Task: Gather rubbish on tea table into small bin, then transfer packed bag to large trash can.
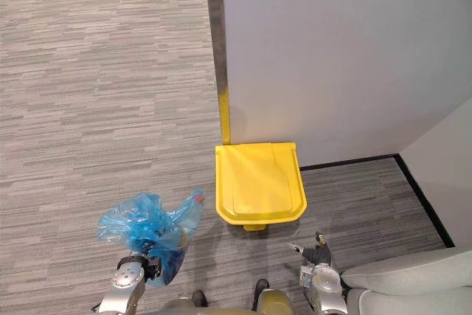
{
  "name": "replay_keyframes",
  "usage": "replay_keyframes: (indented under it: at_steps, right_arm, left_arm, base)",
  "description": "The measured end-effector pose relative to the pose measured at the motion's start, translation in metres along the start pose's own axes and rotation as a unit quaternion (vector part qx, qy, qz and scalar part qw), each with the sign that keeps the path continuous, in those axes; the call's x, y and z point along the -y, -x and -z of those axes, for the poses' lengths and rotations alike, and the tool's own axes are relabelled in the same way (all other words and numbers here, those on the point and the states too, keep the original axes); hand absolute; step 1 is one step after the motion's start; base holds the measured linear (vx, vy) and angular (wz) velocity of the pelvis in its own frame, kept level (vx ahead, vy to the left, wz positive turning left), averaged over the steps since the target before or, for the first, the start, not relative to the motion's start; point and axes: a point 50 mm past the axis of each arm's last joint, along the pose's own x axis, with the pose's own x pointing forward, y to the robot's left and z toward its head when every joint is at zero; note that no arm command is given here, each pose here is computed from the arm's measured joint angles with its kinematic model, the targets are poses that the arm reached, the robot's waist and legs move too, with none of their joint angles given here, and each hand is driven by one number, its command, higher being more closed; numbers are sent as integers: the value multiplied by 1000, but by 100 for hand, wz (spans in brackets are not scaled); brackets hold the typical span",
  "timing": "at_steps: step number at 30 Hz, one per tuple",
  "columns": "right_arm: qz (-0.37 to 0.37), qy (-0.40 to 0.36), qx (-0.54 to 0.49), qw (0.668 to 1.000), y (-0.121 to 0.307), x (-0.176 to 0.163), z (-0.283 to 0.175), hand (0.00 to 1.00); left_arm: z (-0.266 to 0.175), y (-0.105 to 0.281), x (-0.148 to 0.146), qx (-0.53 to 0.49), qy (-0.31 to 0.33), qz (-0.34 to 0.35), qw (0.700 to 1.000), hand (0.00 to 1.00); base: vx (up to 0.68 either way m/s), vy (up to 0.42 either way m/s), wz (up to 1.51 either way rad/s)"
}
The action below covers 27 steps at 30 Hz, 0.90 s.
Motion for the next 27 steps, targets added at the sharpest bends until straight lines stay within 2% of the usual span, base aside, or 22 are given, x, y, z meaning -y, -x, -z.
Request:
replay_keyframes:
  at_steps: [11,27]
  right_arm:
    - [5,-8,-9,1000,2,2,6,0]
    - [-2,-2,-11,1000,3,-1,8,0]
  left_arm:
    - [10,5,-6,-18,-8,-4,1000,100]
    - [24,11,-6,-44,-11,-3,999,100]
  base:
    - [-4,46,-1]
    - [-117,-28,-3]
